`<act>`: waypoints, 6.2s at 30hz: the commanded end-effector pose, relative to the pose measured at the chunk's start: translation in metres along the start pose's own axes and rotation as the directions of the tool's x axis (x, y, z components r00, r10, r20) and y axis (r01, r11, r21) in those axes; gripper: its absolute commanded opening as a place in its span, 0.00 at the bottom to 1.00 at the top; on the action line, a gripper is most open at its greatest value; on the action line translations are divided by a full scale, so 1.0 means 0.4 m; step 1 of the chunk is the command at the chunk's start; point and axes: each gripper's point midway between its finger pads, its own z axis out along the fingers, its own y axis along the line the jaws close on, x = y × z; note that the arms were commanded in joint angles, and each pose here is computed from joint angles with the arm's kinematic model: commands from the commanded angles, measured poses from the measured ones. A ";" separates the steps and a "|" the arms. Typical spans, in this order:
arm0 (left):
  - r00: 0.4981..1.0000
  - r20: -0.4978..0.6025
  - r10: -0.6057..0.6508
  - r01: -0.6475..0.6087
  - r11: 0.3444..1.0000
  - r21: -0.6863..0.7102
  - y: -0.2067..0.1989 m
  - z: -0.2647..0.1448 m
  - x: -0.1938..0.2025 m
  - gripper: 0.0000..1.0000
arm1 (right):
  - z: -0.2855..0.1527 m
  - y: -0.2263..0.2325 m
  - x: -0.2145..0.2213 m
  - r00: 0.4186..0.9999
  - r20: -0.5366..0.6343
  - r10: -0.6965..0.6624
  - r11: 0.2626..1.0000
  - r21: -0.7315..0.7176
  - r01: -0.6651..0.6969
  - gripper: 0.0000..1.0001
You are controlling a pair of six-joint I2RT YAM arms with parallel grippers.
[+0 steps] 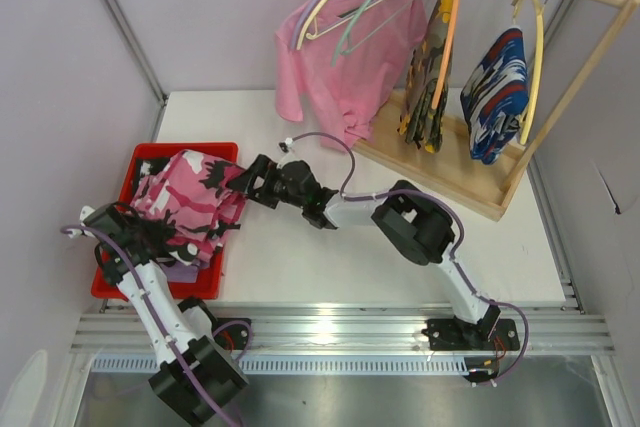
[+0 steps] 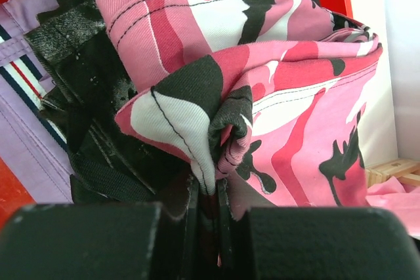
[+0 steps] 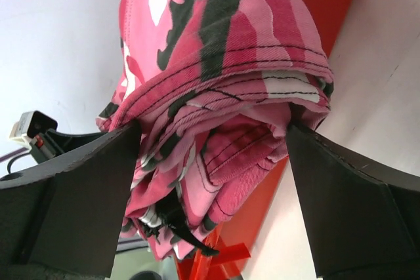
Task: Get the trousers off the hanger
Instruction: Place the trousers into the basket, then grab a hanger with trousers on it with the left arm
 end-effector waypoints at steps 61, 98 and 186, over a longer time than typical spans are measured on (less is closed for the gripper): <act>0.996 0.062 -0.059 0.052 0.994 0.101 -0.057 -0.053 -0.053 0.79 | 0.042 0.200 -0.190 0.909 -0.185 -0.374 0.926 -0.017 0.377 0.77; 0.953 -0.083 0.291 -0.260 0.928 0.268 -0.343 0.122 0.085 0.89 | -0.863 0.329 -0.495 0.693 0.194 -0.695 0.667 0.535 0.519 0.94; 0.686 0.653 0.322 -0.704 0.066 0.707 -1.420 -0.697 0.842 0.52 | -1.450 0.462 -0.694 0.409 0.399 -0.821 0.496 0.853 0.163 0.92</act>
